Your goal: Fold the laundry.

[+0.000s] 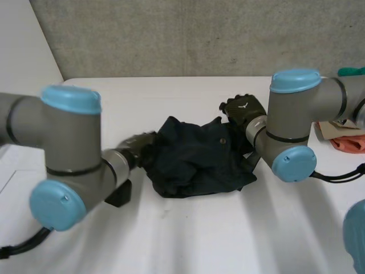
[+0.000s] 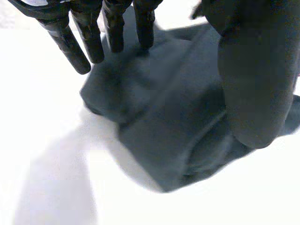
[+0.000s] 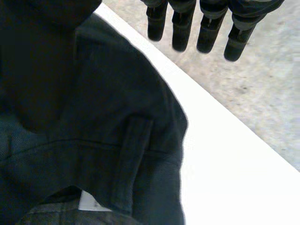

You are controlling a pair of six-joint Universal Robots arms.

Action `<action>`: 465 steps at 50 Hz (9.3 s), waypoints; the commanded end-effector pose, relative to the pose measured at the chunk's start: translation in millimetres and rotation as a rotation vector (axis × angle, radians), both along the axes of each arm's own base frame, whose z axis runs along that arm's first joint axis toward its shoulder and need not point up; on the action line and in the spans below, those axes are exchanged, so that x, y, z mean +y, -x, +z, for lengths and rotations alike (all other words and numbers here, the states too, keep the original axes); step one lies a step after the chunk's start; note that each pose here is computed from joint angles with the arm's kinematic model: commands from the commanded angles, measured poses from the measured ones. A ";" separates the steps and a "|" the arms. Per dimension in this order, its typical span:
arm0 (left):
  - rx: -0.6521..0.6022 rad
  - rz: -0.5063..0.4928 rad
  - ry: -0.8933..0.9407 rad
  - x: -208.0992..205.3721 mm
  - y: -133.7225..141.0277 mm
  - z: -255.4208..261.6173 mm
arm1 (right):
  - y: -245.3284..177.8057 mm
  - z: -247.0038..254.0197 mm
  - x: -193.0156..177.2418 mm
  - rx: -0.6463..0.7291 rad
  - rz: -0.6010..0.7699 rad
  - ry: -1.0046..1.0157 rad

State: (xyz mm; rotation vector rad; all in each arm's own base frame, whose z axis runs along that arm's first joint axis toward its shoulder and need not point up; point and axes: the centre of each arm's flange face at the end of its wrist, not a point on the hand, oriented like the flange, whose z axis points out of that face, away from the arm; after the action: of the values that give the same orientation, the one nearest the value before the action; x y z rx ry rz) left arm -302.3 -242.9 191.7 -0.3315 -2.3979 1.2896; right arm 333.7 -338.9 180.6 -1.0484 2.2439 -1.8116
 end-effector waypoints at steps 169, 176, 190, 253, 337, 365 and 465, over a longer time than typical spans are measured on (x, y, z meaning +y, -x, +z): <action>-0.464 -0.101 0.071 12.2 -69.9 -9.7 | 23.3 2.1 90.8 0.168 0.342 -0.119; -0.444 -0.115 0.054 5.0 -68.5 -26.9 | 11.2 -23.0 78.4 0.114 0.304 -0.101; -0.413 -0.230 0.064 9.8 -31.4 -47.6 | 16.2 25.8 73.7 -0.014 0.179 0.045; -0.273 0.112 0.716 -147.3 -46.6 133.4 | -41.7 141.5 61.5 -0.373 0.223 0.364; -0.434 -0.288 0.465 81.8 -35.7 134.9 | 107.9 130.9 114.2 0.247 0.140 -0.043; -0.354 0.129 1.226 -82.2 5.7 230.1 | 28.4 183.5 9.5 -0.166 -0.076 0.496; -0.695 -0.208 0.490 -106.9 0.4 -55.4 | 20.9 -53.5 34.2 0.174 0.056 0.009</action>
State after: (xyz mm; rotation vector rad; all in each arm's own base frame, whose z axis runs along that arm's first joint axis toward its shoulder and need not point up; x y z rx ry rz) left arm -294.9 -340.7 146.5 -1.2179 -2.4159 1.8549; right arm 314.6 -302.3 127.0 -1.3106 2.2659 -1.7659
